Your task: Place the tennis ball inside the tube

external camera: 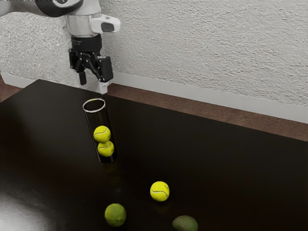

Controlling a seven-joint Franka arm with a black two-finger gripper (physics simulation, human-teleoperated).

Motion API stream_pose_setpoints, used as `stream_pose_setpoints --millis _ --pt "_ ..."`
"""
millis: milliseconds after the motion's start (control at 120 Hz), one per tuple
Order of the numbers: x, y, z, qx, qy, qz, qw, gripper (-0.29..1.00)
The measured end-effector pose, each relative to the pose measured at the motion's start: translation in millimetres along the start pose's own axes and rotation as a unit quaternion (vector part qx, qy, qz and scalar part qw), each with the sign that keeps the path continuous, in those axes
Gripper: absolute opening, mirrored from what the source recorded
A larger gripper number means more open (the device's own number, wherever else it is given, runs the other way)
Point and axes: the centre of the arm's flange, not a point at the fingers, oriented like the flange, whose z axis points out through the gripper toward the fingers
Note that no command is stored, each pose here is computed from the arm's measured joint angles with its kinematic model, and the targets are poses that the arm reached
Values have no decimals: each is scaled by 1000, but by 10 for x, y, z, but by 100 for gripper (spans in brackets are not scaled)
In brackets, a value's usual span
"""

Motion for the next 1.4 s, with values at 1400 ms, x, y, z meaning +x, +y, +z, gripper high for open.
stream_pose_setpoints --millis 1400 --pt "867 978 3253 -89 28 -10 996 70"
